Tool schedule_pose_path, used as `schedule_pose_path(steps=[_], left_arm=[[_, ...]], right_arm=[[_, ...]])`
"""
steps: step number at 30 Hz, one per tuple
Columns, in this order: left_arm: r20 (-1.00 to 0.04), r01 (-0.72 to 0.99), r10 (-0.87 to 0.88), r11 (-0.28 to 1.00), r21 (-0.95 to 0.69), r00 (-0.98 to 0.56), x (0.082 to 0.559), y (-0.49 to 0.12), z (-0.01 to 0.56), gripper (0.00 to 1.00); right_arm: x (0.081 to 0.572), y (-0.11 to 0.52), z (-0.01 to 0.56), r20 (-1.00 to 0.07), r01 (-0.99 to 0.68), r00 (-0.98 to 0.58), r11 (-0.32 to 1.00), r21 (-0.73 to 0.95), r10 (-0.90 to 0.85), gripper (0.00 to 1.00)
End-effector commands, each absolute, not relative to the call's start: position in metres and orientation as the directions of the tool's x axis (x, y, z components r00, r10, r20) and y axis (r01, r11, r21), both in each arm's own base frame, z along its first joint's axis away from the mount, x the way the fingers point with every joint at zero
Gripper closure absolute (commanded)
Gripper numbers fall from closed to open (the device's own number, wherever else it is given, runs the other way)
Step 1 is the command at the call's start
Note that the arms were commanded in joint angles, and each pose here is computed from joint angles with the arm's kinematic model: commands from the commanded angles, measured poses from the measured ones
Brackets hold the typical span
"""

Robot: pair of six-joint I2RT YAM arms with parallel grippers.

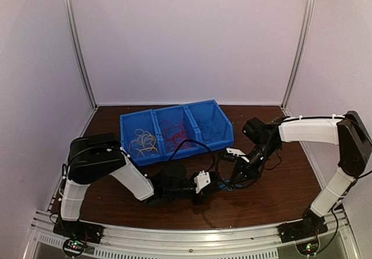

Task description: Untangle the cables

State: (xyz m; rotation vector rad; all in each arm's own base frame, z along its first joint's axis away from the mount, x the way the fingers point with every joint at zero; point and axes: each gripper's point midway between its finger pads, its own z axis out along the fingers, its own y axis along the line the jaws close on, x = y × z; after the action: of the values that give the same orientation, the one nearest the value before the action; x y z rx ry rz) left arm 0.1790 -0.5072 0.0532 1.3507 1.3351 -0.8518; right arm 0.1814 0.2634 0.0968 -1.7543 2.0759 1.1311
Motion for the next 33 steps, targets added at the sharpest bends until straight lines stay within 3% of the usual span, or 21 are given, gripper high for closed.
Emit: schedule_pose_path(steps=[1, 4, 10, 15, 16, 19, 22, 33], left_arm=[[-0.956, 0.973, 0.269, 0.164, 0.162, 0.114, 0.181, -0.496, 0.054, 0.88], [-0.957, 0.965, 0.279, 0.220, 0.140, 0.076, 0.183, -0.479, 0.051, 0.88], [-0.964, 0.931, 0.266, 0.353, 0.095, -0.002, 0.187, -0.436, 0.056, 0.99], [-0.974, 0.896, 0.227, 0.431, 0.109, 0.009, 0.199, -0.425, 0.076, 1.00], [-0.976, 0.895, 0.218, 0.432, 0.110, 0.015, 0.200, -0.428, 0.080, 0.99], [-0.978, 0.886, 0.207, 0.449, 0.114, 0.021, 0.210, -0.444, 0.091, 0.80], [-0.976, 0.891, 0.213, 0.434, 0.132, 0.041, 0.217, -0.464, 0.098, 0.69], [-0.954, 0.961, 0.267, 0.197, 0.195, 0.139, 0.204, -0.501, 0.083, 0.66]], right_arm=[[0.190, 0.263, 0.114, -0.628, -0.913, -0.286, 0.006, 0.409, -0.723, 1.00], [0.205, 0.252, 0.124, -0.646, -0.917, -0.311, 0.042, 0.396, -0.698, 1.00], [0.232, 0.223, 0.131, -0.653, -0.922, -0.353, 0.129, 0.366, -0.670, 1.00], [0.234, 0.215, 0.128, -0.646, -0.920, -0.361, 0.142, 0.366, -0.672, 1.00], [0.232, 0.216, 0.129, -0.649, -0.918, -0.362, 0.136, 0.373, -0.669, 1.00], [0.228, 0.218, 0.128, -0.648, -0.914, -0.363, 0.121, 0.387, -0.670, 1.00], [0.217, 0.221, 0.121, -0.628, -0.910, -0.355, 0.101, 0.403, -0.693, 1.00], [0.173, 0.223, 0.074, -0.529, -0.892, -0.298, 0.035, 0.451, -0.794, 1.00]])
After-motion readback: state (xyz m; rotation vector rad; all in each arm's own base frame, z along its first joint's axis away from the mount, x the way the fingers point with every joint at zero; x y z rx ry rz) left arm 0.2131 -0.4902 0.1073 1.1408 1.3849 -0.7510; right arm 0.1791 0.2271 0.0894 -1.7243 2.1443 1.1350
